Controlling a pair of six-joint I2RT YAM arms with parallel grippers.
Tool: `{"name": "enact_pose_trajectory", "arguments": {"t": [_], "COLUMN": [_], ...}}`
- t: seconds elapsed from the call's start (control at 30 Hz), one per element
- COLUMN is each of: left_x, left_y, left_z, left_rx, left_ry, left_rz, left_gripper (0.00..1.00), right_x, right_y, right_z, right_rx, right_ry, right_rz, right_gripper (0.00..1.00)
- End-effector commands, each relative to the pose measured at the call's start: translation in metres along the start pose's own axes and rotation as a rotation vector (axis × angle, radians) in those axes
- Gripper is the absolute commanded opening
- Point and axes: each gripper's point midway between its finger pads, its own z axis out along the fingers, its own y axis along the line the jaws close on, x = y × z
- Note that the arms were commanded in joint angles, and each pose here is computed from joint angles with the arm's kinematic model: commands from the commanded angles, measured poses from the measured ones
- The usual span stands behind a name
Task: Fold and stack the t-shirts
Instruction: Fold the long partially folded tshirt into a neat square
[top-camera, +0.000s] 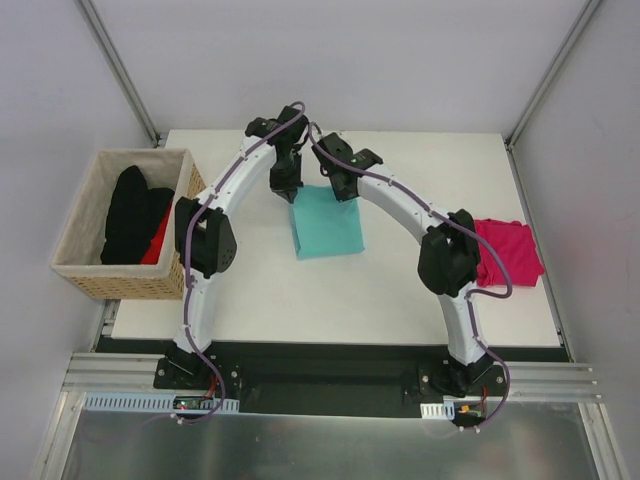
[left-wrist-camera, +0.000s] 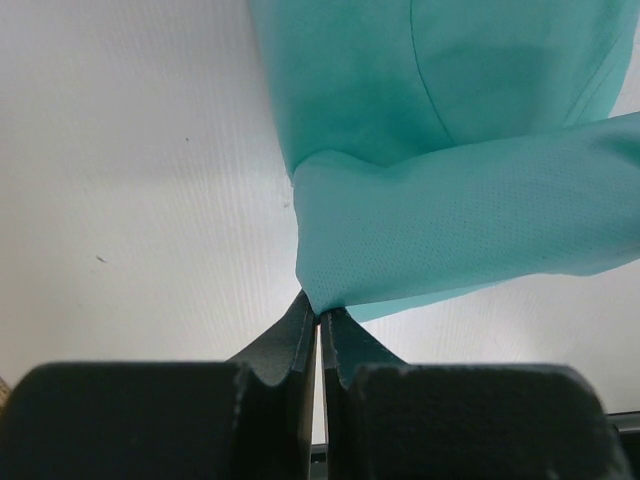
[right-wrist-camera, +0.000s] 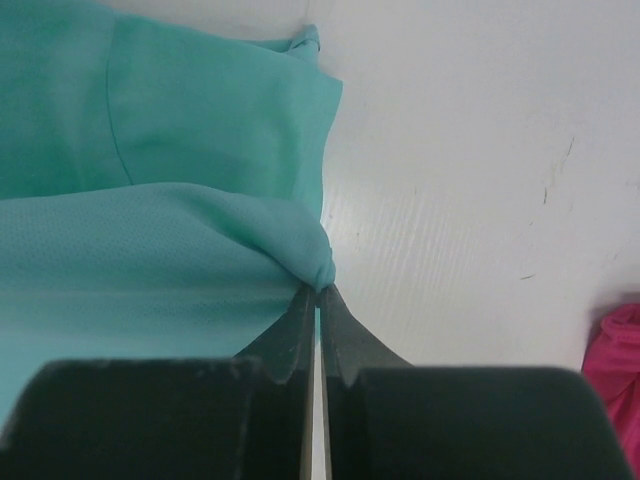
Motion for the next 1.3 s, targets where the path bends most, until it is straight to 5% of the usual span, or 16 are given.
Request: {"name": "enact_pose_trajectory", "arguments": {"t": [0.0,0.33,0.53,0.67,1.03,1.27], "left_x": [-0.016,-0.017,-0.02,-0.029,-0.036,-0.02], "left_y": [0.0,-0.005,0.002,0.01,0.005,0.0], "left_z": [-0.005,0.025,0.031,0.024,0.004,-0.001], "left_rx": [0.036,0.098,0.09,0.087,0.159,0.205], "left_ry": [-0.03,0.037,0.037,0.009,-0.025,0.009], "left_rz": [0.027,0.033,0.026,0.008,-0.035,-0.053], "left_gripper": [0.0,0.0,0.05,0.06,0.07,0.06], "right_x": [-0.028,-0.021,-0.021,-0.033,-0.068,-0.017], "right_y": [-0.02,-0.023,-0.019,-0.029,-0.079,-0.087], "right_z": [0.004,0.054,0.068,0.066,0.022,0.025], "right_rx": [0.021,-0.022,-0.06,-0.045,0.02,0.027], "right_ry": [-0.058,0.006,0.024,-0.008,-0.133,-0.008], "right_rz": [0.016,0.044,0.041,0.048,0.103,0.155], "right_gripper": [0.01,0.02,0.34,0.42,0.44,0.42]}}
